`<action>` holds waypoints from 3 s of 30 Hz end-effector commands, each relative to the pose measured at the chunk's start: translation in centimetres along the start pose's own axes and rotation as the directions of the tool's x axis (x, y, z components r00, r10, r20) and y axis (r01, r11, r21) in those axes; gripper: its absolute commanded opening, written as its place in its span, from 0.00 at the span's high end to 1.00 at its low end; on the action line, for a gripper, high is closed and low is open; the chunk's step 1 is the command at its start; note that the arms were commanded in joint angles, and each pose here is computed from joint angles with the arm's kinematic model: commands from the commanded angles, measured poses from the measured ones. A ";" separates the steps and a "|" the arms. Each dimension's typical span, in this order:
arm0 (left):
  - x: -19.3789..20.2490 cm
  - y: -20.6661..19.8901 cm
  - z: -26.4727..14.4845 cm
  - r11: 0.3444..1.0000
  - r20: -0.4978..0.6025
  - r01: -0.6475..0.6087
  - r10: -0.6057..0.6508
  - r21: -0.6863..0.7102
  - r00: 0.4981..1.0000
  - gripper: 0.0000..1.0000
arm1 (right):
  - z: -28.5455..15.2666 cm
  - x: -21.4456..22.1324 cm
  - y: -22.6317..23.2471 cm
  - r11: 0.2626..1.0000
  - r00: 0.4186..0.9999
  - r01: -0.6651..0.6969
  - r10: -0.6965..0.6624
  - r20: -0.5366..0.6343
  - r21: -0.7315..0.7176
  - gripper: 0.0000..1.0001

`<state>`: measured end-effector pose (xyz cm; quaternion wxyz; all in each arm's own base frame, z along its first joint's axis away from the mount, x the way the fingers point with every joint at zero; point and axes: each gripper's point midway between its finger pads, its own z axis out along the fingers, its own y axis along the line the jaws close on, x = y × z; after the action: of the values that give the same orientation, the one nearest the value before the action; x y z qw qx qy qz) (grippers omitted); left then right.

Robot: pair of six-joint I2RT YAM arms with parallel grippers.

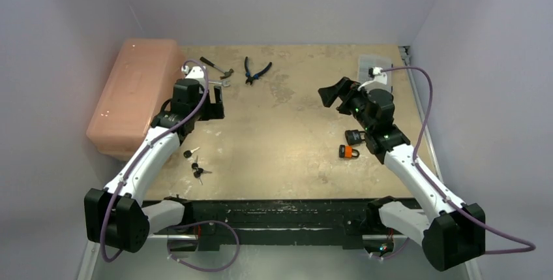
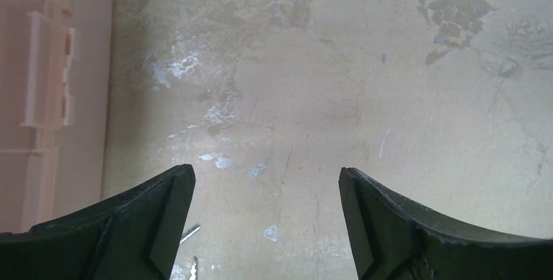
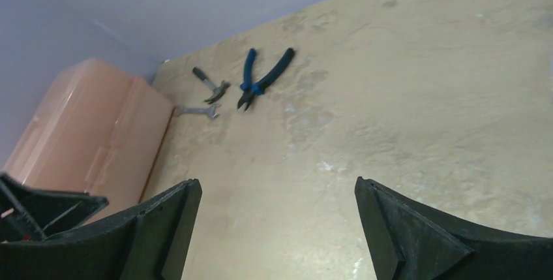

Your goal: Unlock with the key

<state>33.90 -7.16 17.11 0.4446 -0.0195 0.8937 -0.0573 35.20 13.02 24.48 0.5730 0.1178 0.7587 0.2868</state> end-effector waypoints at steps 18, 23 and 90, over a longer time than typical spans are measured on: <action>-6.9 2.0 -8.2 0.994 0.369 0.090 -0.063 -0.055 0.927 0.16 | 1.4 11.0 13.0 0.933 0.872 0.266 -0.340 -0.352 -0.242 0.01; -7.7 2.9 -10.3 0.990 0.436 0.115 -0.070 -0.078 0.897 0.16 | 1.2 14.8 17.3 0.900 0.831 0.306 -0.412 -0.373 -0.310 0.01; -7.4 11.4 -19.2 0.820 0.733 0.498 -0.151 -0.281 0.663 0.02 | 3.6 46.3 29.4 0.727 0.521 0.467 -0.686 -0.507 -0.503 0.39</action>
<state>22.86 6.88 32.41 0.6964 -0.3147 0.6373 0.0986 18.96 60.73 3.48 0.3198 -0.3450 0.8552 0.2173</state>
